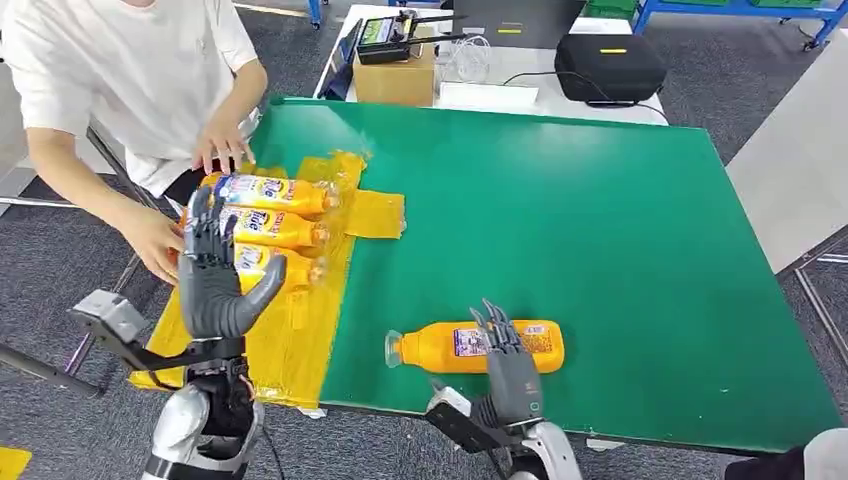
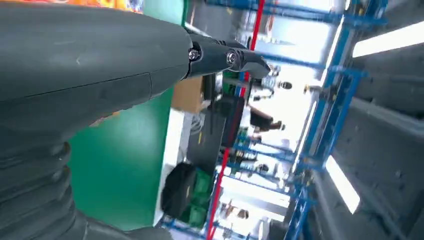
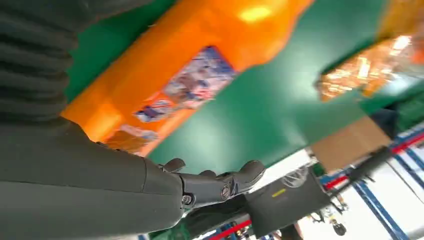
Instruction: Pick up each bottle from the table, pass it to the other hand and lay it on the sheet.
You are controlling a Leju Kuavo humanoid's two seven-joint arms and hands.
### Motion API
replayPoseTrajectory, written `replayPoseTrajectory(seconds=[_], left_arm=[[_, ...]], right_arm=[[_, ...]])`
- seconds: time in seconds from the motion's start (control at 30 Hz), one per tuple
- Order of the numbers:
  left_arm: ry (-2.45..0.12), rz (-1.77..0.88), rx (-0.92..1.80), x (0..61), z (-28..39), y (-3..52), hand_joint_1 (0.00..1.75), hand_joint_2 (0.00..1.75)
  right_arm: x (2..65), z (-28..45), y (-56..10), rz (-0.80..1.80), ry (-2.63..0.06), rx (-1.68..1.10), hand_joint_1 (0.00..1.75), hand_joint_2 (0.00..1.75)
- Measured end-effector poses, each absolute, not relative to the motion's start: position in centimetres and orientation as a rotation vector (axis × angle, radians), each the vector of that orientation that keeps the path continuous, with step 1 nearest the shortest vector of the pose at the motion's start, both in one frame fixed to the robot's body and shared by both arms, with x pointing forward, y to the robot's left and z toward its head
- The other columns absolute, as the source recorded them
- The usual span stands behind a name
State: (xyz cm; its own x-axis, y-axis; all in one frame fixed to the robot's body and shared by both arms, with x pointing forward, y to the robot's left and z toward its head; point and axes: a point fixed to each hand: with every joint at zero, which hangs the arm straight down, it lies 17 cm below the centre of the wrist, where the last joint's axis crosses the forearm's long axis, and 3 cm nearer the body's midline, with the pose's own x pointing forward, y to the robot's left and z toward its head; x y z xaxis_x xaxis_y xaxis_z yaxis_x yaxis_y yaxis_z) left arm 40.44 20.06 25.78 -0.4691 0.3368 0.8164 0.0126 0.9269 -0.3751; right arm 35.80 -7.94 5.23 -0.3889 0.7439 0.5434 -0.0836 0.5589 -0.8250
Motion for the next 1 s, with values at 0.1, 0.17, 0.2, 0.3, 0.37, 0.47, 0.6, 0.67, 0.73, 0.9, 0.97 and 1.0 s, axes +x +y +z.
replayPoseTrajectory(seconds=[0.1, 0.17, 0.2, 0.3, 0.37, 0.47, 0.6, 0.67, 0.73, 0.9, 0.97, 1.0], left_arm=[[-2.059, 0.386, -0.191, 40.1, 26.3, 20.5, 0.0, 1.75], [-2.078, 0.382, -0.159, 39.9, 26.7, 20.6, 0.0, 1.75], [-2.086, 0.377, -0.145, 39.8, 26.9, 20.6, 0.0, 1.75], [-2.101, 0.368, -0.121, 39.5, 27.3, 20.7, 0.0, 1.75], [-2.103, 0.367, -0.118, 39.2, 27.3, 20.8, 0.0, 1.75], [-2.102, 0.357, -0.121, 39.0, 27.2, 20.6, 0.0, 1.75], [-2.087, 0.357, -0.114, 39.0, 26.8, 20.5, 0.0, 1.75], [-2.077, 0.358, -0.1, 39.1, 26.7, 20.6, 0.0, 1.75], [-2.067, 0.358, -0.093, 39.2, 26.5, 20.6, 0.0, 1.75], [-2.035, 0.359, -0.086, 39.5, 25.9, 20.7, 0.0, 1.75], [-2.018, 0.357, -0.086, 39.7, 25.6, 20.6, 0.0, 1.75], [-2.007, 0.355, -0.088, 39.8, 25.4, 20.5, 0.0, 1.75]], right_arm=[[35.9, 4.4, -9.0, 1.031, -1.71, -0.588, 0.0, 1.75], [36.1, 4.1, -9.6, 1.068, -1.689, -0.643, 0.0, 1.75], [36.2, 4.1, -9.9, 1.089, -1.68, -0.674, 0.0, 1.75], [36.5, 4.4, -10.8, 1.153, -1.668, -0.769, 0.0, 1.75], [36.6, 4.8, -11.0, 1.183, -1.671, -0.8, 0.0, 1.75], [37.2, 5.3, -11.5, 1.223, -1.649, -0.834, 0.0, 1.75], [38.4, 5.4, -12.3, 1.245, -1.609, -0.84, 0.0, 1.75], [38.9, 5.0, -12.6, 1.247, -1.582, -0.823, 0.0, 1.75], [39.2, 4.4, -13.0, 1.252, -1.558, -0.804, 0.0, 1.75], [39.6, 2.2, -14.1, 1.271, -1.48, -0.76, 0.0, 1.75], [39.8, 1.7, -14.5, 1.274, -1.46, -0.764, 0.0, 1.75], [39.9, 1.4, -14.8, 1.276, -1.449, -0.767, 0.0, 1.75]])
